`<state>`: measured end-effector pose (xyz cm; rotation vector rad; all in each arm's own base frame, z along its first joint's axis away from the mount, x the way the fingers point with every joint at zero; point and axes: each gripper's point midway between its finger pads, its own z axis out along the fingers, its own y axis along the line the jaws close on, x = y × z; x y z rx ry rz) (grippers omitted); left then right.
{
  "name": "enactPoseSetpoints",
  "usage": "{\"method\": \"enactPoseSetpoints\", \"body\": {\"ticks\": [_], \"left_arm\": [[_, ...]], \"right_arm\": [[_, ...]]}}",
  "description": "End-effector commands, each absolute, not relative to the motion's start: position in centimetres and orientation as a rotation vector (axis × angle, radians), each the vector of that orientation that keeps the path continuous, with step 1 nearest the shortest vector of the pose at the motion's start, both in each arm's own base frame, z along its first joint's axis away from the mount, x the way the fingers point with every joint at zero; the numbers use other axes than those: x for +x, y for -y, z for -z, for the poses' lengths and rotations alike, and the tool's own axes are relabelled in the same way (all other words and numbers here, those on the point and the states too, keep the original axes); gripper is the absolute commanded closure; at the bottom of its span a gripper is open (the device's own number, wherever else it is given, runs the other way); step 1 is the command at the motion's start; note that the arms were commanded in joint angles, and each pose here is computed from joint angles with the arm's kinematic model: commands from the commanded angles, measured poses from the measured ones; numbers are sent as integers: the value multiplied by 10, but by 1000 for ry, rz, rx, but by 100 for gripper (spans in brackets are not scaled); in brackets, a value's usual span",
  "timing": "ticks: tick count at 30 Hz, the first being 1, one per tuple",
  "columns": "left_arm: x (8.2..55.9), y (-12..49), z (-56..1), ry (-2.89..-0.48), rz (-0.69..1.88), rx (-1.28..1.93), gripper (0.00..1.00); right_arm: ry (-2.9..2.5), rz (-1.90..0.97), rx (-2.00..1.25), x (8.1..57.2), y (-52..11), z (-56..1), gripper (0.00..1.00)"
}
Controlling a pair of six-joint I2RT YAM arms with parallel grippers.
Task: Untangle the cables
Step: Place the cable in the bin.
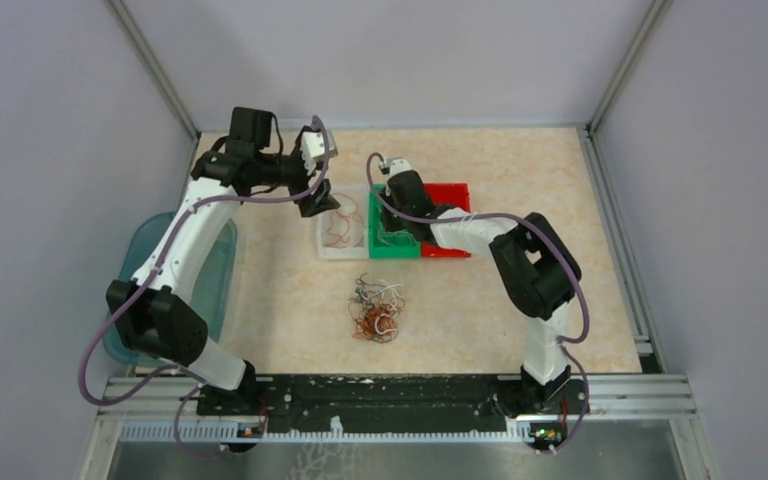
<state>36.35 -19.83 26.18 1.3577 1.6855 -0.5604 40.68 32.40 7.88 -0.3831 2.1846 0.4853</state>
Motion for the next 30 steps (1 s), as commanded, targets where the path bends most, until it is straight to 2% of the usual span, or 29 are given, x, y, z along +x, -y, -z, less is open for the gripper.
{"method": "enactPoseSetpoints", "body": {"ticks": [1, 3, 5, 10, 14, 20, 25, 30], "left_arm": [[368, 197, -279, -1639, 531, 1299, 0], [365, 197, -280, -1645, 542, 1294, 0], [363, 196, -280, -1652, 557, 1288, 0], [360, 193, -285, -1646, 556, 1286, 0], [358, 191, -289, -1650, 543, 1289, 0], [348, 188, -289, -1655, 546, 1298, 0], [337, 188, -286, -1647, 567, 1305, 0], [317, 187, -268, -1648, 605, 1369, 0]], "right_arm": [[-2201, -418, -337, 427, -325, -82, 100], [-2205, -424, -351, 428, -328, -84, 100], [-2181, -444, -372, 429, -332, -101, 83], [-2080, -464, -392, 426, -329, -167, 67], [-2033, -458, -391, 418, -318, -208, 60], [-2035, -426, -386, 401, -299, -225, 54], [-1967, -528, -487, 347, -289, -230, 39], [-1860, -833, -629, 262, -301, -213, 36]]}}
